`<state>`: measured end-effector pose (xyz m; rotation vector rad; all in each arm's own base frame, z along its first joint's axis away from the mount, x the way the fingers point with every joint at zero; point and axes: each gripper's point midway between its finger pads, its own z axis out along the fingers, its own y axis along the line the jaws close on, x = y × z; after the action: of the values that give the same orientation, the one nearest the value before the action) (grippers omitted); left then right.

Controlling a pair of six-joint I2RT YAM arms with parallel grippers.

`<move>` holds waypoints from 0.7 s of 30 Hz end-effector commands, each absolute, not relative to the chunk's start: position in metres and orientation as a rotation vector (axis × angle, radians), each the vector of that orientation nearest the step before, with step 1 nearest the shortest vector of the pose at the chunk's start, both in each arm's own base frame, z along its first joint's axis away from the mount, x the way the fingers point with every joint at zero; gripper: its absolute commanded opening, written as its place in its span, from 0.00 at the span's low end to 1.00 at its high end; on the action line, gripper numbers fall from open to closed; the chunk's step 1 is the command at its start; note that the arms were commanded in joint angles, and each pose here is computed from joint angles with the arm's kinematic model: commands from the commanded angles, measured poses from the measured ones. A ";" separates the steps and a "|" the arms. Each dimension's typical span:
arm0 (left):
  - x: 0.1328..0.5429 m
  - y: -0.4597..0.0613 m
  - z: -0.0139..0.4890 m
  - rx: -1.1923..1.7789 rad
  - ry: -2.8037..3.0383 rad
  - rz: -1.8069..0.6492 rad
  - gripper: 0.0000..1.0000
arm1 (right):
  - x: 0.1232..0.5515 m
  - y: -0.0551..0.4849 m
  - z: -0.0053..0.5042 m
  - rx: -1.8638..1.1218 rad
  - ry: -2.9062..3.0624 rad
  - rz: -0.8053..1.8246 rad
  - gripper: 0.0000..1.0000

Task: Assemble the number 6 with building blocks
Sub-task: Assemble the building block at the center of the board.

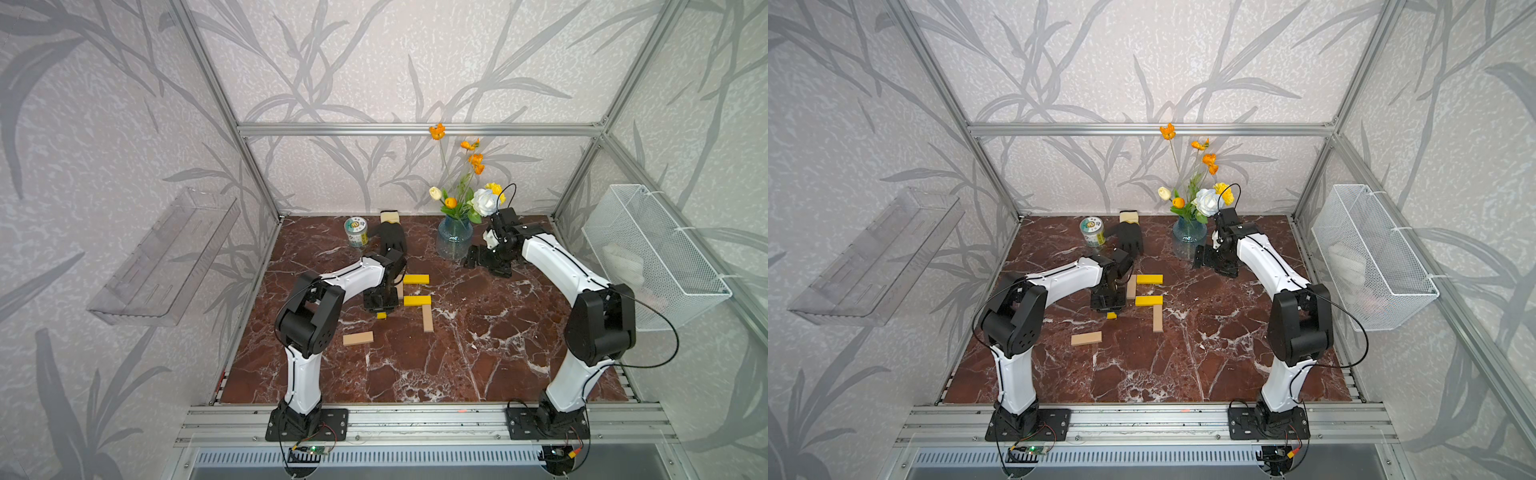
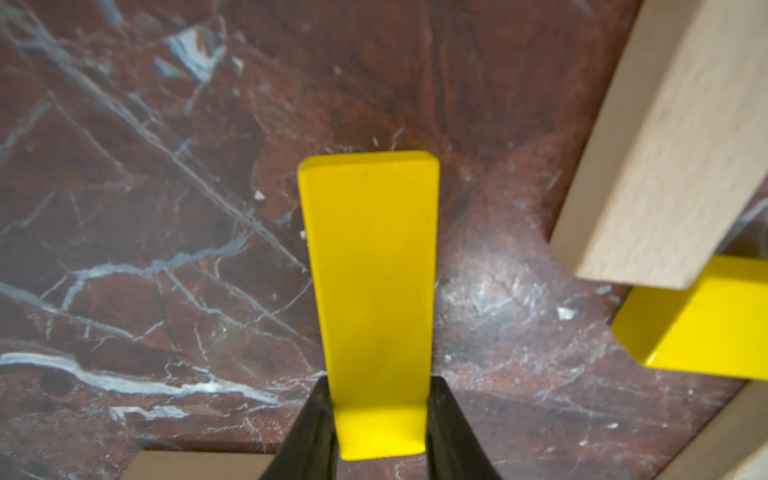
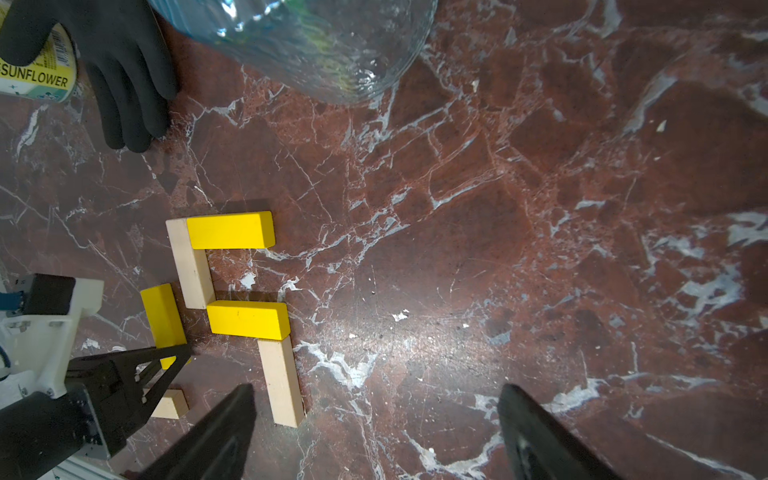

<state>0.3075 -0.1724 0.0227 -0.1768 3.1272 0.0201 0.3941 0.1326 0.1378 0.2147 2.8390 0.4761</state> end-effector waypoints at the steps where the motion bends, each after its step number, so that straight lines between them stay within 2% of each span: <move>1: 0.301 -0.183 0.030 -0.053 3.112 -0.073 0.33 | 0.389 0.127 0.147 0.205 2.816 0.456 0.92; 9: 0.291 -0.206 0.022 0.099 3.134 -0.134 0.33 | 0.385 0.124 0.147 0.209 2.811 0.440 0.92; 21: 0.286 -0.216 0.018 0.101 3.140 -0.143 0.33 | 0.383 0.120 0.149 0.223 2.799 0.422 0.91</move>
<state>0.2879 -0.2124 0.0203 0.0973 3.1277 -0.1384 0.3856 0.1250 0.1436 0.2146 2.8164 0.4368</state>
